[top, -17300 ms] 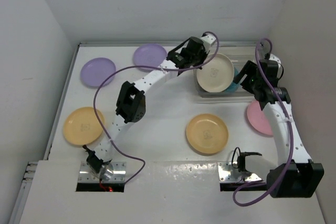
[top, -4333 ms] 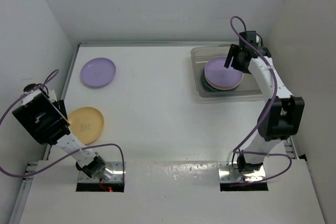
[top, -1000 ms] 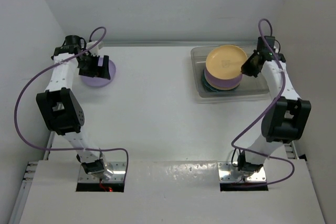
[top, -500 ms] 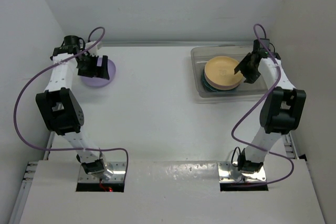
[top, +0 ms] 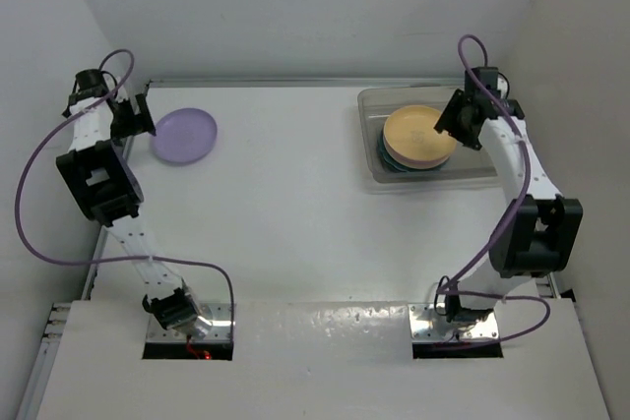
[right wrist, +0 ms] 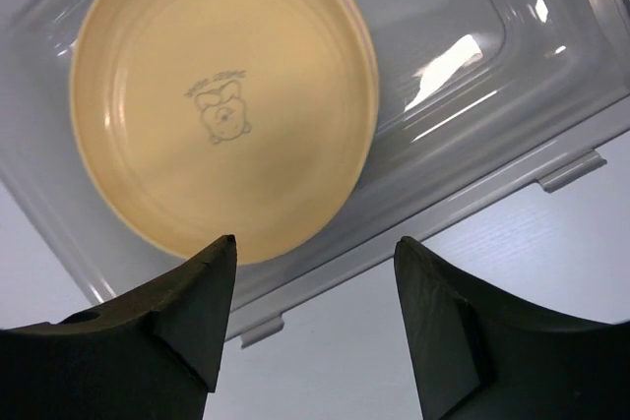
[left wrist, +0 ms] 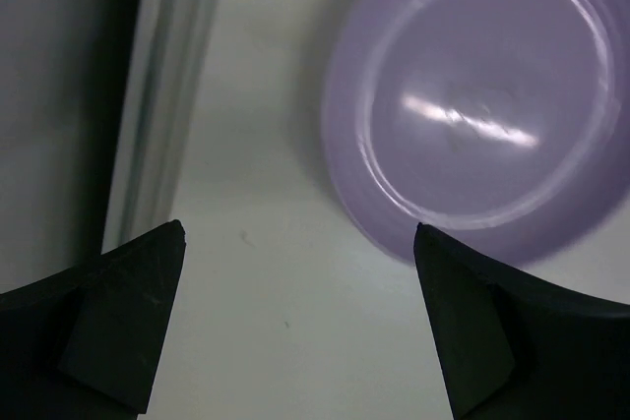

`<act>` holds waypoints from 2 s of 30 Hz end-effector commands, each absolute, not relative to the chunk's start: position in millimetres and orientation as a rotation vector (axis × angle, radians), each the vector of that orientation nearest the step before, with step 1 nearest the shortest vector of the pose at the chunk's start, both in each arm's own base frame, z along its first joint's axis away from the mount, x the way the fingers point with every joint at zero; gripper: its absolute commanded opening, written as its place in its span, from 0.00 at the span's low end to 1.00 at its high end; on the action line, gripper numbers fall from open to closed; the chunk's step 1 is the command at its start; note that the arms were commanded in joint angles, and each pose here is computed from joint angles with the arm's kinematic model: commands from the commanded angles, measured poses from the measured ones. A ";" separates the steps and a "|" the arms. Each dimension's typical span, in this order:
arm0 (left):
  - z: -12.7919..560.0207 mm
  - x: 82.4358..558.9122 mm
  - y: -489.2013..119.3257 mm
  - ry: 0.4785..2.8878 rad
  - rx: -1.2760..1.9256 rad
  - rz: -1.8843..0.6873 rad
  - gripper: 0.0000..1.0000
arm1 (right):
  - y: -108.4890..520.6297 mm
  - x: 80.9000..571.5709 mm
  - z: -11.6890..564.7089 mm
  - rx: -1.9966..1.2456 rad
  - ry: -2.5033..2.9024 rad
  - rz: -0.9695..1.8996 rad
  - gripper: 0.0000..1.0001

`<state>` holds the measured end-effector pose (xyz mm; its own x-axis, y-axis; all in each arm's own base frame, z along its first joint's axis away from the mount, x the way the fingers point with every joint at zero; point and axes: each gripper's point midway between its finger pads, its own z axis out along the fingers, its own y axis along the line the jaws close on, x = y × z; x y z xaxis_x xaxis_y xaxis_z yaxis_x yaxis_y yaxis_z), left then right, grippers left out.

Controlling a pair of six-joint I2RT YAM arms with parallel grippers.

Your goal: Place the plates into the plastic bin on the countertop

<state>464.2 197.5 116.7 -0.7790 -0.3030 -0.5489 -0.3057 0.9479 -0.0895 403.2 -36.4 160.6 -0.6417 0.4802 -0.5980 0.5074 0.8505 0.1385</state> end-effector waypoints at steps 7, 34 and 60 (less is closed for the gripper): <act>69.2 520.3 231.5 2.469 -0.538 0.047 1.00 | -9.1 399.5 190.1 0.490 2.339 -0.102 0.65; 137.8 450.4 -7.5 2.486 0.481 -0.476 0.00 | 206.1 420.5 220.6 -0.362 2.201 0.171 0.67; 178.8 391.7 -156.6 2.371 0.854 -0.808 0.00 | 304.9 400.2 99.8 -0.318 2.406 0.623 0.30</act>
